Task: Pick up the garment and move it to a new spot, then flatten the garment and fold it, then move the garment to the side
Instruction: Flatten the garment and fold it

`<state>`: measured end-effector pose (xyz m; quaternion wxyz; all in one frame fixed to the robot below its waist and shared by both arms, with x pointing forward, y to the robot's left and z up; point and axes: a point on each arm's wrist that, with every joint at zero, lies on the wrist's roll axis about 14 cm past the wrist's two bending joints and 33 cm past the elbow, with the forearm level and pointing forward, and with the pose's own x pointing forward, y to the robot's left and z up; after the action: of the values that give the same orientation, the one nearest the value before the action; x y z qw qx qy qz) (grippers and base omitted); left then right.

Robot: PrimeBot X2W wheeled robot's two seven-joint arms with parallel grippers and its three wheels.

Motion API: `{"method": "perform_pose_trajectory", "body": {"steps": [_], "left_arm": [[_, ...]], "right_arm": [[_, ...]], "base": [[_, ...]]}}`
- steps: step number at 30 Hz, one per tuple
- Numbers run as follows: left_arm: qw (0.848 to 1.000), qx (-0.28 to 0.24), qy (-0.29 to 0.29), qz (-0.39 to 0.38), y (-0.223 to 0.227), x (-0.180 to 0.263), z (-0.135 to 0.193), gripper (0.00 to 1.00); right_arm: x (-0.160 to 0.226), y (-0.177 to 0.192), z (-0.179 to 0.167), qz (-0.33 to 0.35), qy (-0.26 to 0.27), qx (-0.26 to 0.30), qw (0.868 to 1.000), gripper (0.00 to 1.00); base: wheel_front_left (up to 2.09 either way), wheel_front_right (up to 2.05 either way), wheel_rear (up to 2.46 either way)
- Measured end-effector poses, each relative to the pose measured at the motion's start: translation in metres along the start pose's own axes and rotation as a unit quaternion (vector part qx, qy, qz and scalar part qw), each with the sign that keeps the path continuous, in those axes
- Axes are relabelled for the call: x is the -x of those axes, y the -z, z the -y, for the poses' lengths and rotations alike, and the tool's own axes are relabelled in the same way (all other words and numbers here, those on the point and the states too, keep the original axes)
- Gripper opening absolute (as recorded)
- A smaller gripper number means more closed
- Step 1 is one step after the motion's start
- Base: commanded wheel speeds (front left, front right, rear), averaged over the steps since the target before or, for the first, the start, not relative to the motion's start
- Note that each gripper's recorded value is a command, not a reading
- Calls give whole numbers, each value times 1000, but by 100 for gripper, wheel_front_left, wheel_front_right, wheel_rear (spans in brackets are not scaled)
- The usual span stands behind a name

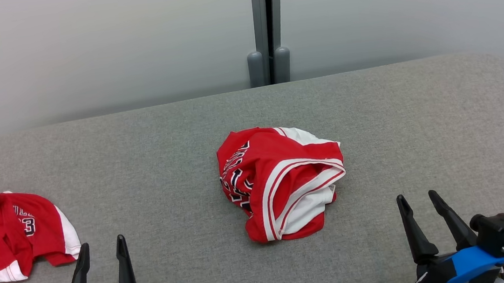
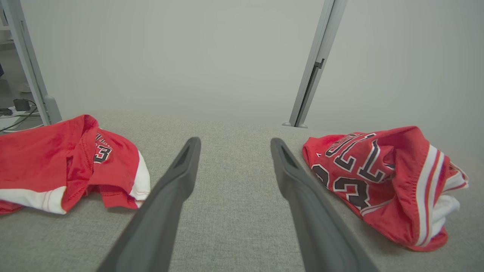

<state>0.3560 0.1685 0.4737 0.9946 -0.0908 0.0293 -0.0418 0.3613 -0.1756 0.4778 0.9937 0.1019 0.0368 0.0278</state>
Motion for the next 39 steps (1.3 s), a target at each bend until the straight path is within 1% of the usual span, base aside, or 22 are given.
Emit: {"method": "perform_pose_trajectory", "body": {"steps": [8, 12, 14, 18, 20, 23, 26, 29, 31, 32, 33, 39], "left_arm": [[1000, 3, 0, -1, -1, -2, 2, 100], [1000, 3, -1, -3, -1, -3, 1, 100], [1000, 4, -1, -4, -1, -3, 1, 100], [1000, 2, -2, -10, 1, -5, 1, 100], [1000, 2, -2, -13, 2, -6, 0, 100], [1000, -2, -4, -14, 1, -10, -2, 100], [1000, -3, -9, -10, -2, -14, -6, 100], [1000, -3, -11, -14, 0, -16, -8, 100], [1000, -4, -15, -13, -1, -17, -11, 100], [1000, -4, -18, -14, 0, -16, -13, 100], [1000, -4, -21, -17, 2, -15, -15, 100], [999, -5, -31, -14, 1, -9, -20, 100]], "right_arm": [[-3, -1, -3, 2, -4, -8, 1000, 100], [-16, -11, -10, 14, -16, -18, 1000, 100], [-27, -15, -18, 10, -28, -18, 999, 100], [-51, -11, -33, -30, -52, -23, 998, 100], [-62, 1, -38, -65, -58, -43, 995, 100], [-79, 19, -40, -113, -59, -42, 991, 100], [-93, 41, -43, -160, -60, -41, 984, 100], [-100, 67, -51, -210, -65, -52, 974, 100], [-107, 75, -60, -218, -74, -57, 971, 100], [-111, 76, -65, -217, -79, -55, 971, 46], [-115, 75, -70, -211, -86, -51, 972, 0], [-128, 56, -85, -160, -108, -19, 981, 0]], "base": [[0, 0, 0], [0, 0, 0], [0, 0, 0], [0, 0, 0], [0, 0, 0], [0, 0, 0], [0, 0, 0], [0, 0, 0], [0, 0, 0], [0, 0, 0], [0, 0, 0], [0, 0, 0]]}}
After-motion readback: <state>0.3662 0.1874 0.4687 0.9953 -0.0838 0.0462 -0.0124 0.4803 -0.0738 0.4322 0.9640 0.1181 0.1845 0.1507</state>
